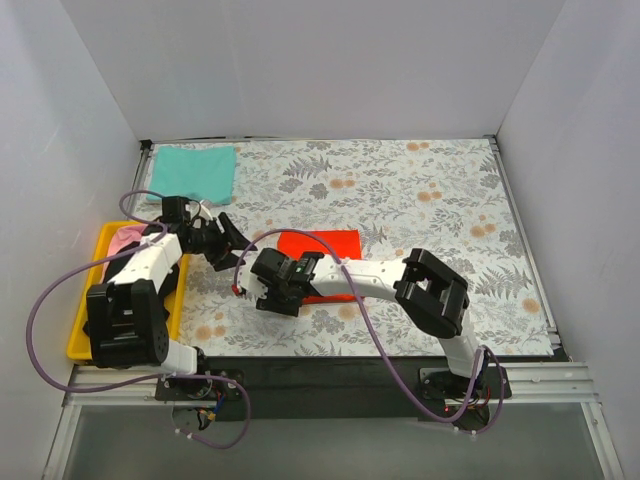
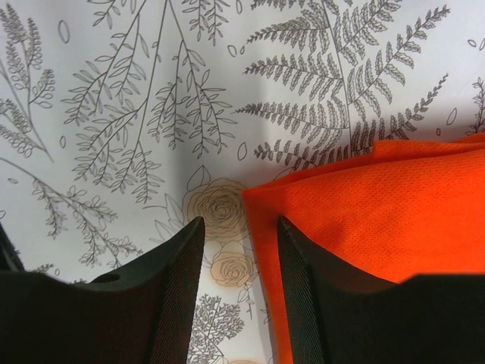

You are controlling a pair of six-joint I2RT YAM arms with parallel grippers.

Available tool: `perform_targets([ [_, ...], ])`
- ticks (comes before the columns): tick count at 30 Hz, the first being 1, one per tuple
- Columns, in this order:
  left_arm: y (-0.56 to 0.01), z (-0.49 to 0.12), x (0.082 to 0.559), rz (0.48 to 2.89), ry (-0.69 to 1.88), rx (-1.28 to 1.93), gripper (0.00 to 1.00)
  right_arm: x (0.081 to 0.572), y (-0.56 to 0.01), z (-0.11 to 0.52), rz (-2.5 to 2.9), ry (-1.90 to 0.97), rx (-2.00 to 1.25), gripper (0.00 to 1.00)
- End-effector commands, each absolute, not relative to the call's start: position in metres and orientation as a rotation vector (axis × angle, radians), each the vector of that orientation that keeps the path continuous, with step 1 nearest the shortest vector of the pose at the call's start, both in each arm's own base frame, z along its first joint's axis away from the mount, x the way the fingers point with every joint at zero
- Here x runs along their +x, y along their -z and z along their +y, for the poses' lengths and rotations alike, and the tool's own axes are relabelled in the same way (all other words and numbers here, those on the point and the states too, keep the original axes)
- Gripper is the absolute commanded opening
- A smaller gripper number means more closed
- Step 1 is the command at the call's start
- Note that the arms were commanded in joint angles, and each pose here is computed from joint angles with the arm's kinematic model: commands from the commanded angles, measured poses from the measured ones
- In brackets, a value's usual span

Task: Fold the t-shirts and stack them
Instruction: Neatly place the folded tshirt to the corner

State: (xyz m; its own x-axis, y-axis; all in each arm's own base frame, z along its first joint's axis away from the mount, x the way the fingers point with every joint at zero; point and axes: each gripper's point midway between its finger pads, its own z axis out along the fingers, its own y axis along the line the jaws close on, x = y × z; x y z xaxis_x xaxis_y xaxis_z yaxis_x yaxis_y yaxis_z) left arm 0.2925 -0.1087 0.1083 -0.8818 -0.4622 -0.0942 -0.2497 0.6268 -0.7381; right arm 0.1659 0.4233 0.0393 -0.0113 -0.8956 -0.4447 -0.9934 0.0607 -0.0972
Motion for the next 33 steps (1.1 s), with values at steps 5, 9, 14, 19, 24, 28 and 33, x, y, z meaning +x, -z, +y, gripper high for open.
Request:
perform_targets([
  [5,-0.111,-0.107,0.286,2.548,1.124,-0.624,0.56,0.179,-0.029,0.433,1.916,-0.314,-1.854,0.26],
  [9,-0.111,-0.114,0.274,2.529,1.199,-0.644,0.58,0.197,-0.055,0.431,1.888,-0.365,-1.782,0.01],
  [14,-0.11,-0.125,0.267,2.505,1.321,-0.649,0.68,0.208,-0.094,0.428,1.824,-0.487,-1.743,0.01],
  [19,-0.11,-0.134,0.279,2.459,1.404,-0.678,0.79,0.207,-0.121,0.425,1.758,-0.59,-1.709,0.01],
  [24,-0.115,-0.145,0.297,2.405,1.425,-0.672,0.86,0.208,-0.131,0.429,1.724,-0.601,-1.699,0.01],
  [28,-0.102,-0.166,0.296,2.445,1.427,-0.707,0.87,0.209,-0.132,0.432,1.718,-0.607,-1.703,0.01],
  [33,-0.086,-0.184,0.298,2.488,1.378,-0.746,0.88,0.21,-0.134,0.434,1.714,-0.614,-1.698,0.01],
])
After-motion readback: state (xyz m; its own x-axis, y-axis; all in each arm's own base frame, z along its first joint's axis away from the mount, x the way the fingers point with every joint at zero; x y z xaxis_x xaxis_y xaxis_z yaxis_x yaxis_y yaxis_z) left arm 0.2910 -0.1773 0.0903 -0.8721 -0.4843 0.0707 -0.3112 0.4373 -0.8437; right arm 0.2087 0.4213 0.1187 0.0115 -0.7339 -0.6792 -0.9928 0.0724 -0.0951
